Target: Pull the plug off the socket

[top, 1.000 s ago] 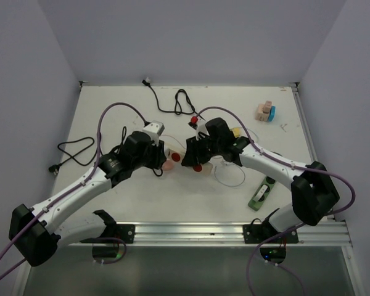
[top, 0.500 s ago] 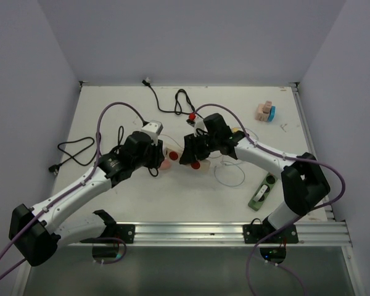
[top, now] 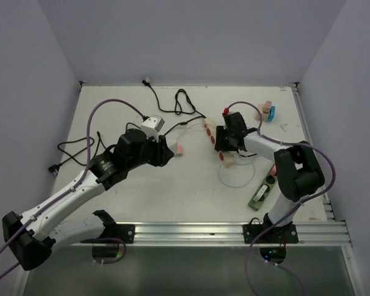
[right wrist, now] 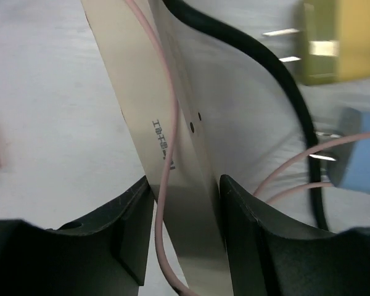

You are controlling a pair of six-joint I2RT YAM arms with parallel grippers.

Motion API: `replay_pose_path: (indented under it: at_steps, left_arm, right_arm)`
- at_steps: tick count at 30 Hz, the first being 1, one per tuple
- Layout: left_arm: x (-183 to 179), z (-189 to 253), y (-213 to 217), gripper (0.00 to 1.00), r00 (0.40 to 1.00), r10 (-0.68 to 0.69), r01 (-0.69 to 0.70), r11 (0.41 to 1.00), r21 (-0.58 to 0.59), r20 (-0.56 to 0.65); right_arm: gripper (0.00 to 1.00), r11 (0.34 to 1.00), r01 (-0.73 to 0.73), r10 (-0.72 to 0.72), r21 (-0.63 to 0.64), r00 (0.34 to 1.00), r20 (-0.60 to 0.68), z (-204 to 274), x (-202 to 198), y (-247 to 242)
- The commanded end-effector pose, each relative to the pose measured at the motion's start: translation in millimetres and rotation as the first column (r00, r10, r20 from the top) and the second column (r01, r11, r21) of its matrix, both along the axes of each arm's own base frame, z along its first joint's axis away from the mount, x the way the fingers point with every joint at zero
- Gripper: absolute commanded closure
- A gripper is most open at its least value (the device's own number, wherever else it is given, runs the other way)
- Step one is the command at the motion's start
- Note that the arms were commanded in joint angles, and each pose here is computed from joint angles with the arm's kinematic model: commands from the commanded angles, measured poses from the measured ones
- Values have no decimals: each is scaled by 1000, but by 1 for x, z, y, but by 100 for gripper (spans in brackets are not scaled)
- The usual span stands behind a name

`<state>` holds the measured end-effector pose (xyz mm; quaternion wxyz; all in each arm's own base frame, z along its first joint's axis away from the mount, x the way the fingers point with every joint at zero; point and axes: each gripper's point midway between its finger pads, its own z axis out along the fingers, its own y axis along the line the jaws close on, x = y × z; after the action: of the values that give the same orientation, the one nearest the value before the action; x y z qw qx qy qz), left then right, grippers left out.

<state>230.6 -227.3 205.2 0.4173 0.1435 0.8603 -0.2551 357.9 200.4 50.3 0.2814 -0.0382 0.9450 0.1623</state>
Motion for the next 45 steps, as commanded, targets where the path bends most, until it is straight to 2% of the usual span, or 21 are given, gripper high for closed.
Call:
replay_pose_path:
  at_steps: [1,4,7,8,14,19,24,31,36,37,39,45]
  left_arm:
    - [4,42,-18,100,998,-29,36,991,-127,59]
    - [8,24,-18,100,999,-20,24,995,-98,41]
    - [14,14,-20,100,998,-9,16,994,-106,59]
    - [18,11,-22,100,998,1,6,993,-115,62]
    - [43,-49,-11,100,991,131,-133,987,-90,-21]
    - [64,-101,0,97,971,219,-227,971,-77,-101]
    - [78,-127,10,93,946,295,-303,952,-38,-132]
    - [70,-156,16,75,926,320,-327,945,-3,-200]
    - [56,-162,31,48,910,358,-364,931,8,-212]
    - [55,-157,33,47,910,362,-370,929,1,-202]
    - [51,-156,38,37,907,371,-379,926,2,-199]
    - [45,-133,57,7,894,421,-428,904,-12,-150]
  right_arm:
    - [100,964,218,-207,-154,975,86,-3,17,-53]
    - [100,990,142,-138,-26,983,123,12,15,-31]
    - [100,995,93,-98,37,980,172,31,13,-21]
    - [100,995,37,-53,93,984,172,37,8,-9]
    - [100,954,-132,80,269,977,198,78,-18,23]
    - [100,924,-210,152,320,969,195,92,-42,30]
    - [100,888,-267,198,374,957,213,95,-62,36]
    - [100,863,-306,262,402,952,161,75,-78,50]
    - [100,845,-339,310,414,941,137,60,-91,74]
    - [100,837,-347,312,423,938,152,62,-91,81]
    - [100,833,-351,322,428,936,142,54,-94,96]
    - [100,803,-341,302,489,940,159,51,-80,138]
